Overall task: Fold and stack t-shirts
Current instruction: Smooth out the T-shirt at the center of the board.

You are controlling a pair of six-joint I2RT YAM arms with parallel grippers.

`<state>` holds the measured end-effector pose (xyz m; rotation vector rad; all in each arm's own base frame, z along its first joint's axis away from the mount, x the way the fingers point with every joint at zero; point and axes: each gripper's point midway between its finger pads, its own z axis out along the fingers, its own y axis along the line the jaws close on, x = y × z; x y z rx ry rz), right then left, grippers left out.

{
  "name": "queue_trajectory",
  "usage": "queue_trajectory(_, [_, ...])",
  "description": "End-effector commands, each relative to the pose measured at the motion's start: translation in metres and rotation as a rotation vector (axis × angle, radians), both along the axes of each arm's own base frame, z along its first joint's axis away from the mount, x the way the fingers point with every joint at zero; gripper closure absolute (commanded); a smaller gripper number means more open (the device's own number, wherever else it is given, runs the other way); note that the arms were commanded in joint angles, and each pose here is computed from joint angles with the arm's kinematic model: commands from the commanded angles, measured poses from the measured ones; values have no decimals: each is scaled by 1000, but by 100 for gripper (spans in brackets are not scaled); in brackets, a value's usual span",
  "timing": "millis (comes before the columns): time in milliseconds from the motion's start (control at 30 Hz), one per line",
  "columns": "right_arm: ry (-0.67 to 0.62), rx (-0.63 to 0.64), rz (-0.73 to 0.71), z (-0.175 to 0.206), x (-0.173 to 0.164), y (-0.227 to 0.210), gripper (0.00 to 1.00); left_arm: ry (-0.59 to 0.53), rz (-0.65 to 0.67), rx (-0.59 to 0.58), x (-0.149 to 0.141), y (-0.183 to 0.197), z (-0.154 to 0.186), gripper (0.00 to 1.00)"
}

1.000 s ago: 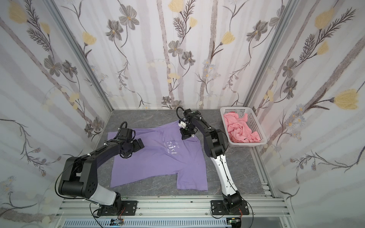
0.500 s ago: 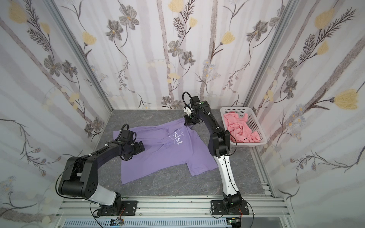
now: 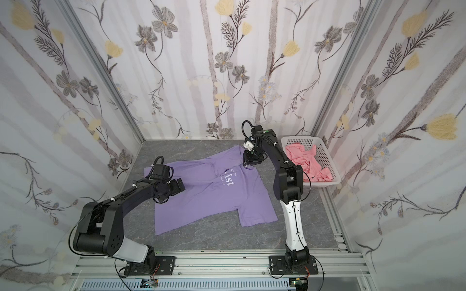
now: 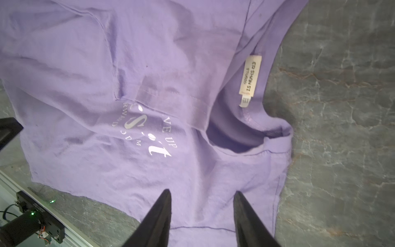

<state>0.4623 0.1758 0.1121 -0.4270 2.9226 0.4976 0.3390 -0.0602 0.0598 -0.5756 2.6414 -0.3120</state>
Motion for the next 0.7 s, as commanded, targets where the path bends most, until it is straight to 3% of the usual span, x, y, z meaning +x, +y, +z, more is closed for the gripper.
queue_trajectory(0, [32, 23, 41, 1, -20, 7, 53, -20, 1, 16, 3, 2, 10, 0])
queue_trajectory(200, [154, 75, 73, -45, -60, 29, 55, -31, 1, 19, 10, 2, 13, 0])
queue_trajectory(367, [211, 59, 57, -81, -73, 24, 56, -41, 4, 2, 12, 0, 16, 0])
queue_trajectory(533, [261, 51, 37, -94, -95, 12, 57, -42, -7, 19, 8, 2, 20, 0])
queue_trajectory(667, [308, 37, 8, -97, -135, -2, 57, -44, -5, 33, 0, 5, 19, 0])
